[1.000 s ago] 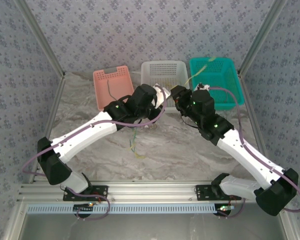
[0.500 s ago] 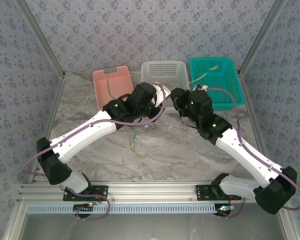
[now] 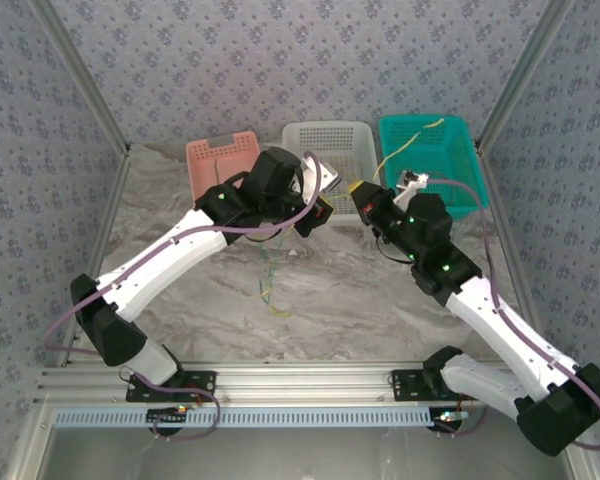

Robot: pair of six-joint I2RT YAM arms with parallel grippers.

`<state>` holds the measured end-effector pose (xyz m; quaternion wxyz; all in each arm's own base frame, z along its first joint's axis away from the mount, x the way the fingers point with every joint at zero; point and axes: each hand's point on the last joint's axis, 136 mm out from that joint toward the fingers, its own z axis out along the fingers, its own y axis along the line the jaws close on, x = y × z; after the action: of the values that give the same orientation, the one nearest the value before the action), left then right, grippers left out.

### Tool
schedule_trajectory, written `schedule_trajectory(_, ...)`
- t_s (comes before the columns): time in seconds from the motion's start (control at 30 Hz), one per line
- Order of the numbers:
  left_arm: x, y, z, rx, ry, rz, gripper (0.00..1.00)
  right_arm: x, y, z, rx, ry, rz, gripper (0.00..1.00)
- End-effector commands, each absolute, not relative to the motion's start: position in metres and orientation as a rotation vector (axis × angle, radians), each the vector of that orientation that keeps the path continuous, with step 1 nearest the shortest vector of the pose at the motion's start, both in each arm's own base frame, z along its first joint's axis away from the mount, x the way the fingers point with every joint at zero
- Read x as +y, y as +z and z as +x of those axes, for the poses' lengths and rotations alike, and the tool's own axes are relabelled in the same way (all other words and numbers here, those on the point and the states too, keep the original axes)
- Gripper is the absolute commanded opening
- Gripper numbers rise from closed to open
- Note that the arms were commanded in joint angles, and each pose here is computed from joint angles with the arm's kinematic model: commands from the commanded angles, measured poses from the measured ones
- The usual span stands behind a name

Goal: Untangle the cables
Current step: Straighten the cable.

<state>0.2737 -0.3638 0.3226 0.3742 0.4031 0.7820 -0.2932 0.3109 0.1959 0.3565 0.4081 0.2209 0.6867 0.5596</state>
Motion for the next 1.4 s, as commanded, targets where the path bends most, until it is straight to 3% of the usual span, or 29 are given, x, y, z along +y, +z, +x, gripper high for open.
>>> schedule_trajectory(0.0, -0.336, 0.321, 0.266, 2.146, -0.899, 0.994, 0.00, 0.152, 0.400, 0.325, 1.495, 1.382, 0.491, 0.00)
schedule_trajectory(0.27, -0.351, 0.295, 0.248, 2.237, -1.147, 1.063, 0.00, 0.133, 0.482, 0.320, 1.234, 1.446, 0.207, 0.00)
schedule_trajectory(0.8, -0.379, 0.265, 0.259, 2.261, -1.521, 0.995, 0.00, 0.095, 0.602, 0.313, 0.830, 1.433, -0.054, 0.00)
schedule_trajectory(0.9, -0.378, 0.266, 0.267, 2.264, -1.517, 0.938, 0.00, 0.096, 0.602, 0.327, 0.900, 1.440, -0.041, 0.00)
schedule_trajectory(1.0, -0.366, 0.272, 0.299, 2.297, -1.340, 0.737, 0.00, 0.114, 0.561, 0.355, 1.217, 1.353, 0.076, 0.00)
schedule_trajectory(1.1, -0.356, 0.283, 0.321, 2.294, -1.197, 0.574, 0.00, 0.124, 0.509, 0.358, 1.525, 1.110, 0.177, 0.39)
schedule_trajectory(1.17, -0.354, 0.290, 0.327, 2.275, -1.059, 0.529, 0.00, 0.125, 0.488, 0.347, 1.626, 1.022, 0.239, 0.54)
schedule_trajectory(1.27, -0.357, 0.292, 0.328, 2.265, -0.860, 0.531, 0.00, 0.129, 0.472, 0.329, 1.674, 0.965, 0.311, 0.63)
schedule_trajectory(1.37, -0.367, 0.293, 0.325, 2.239, -0.797, 0.543, 0.00, 0.140, 0.452, 0.321, 1.717, 0.965, 0.388, 0.64)
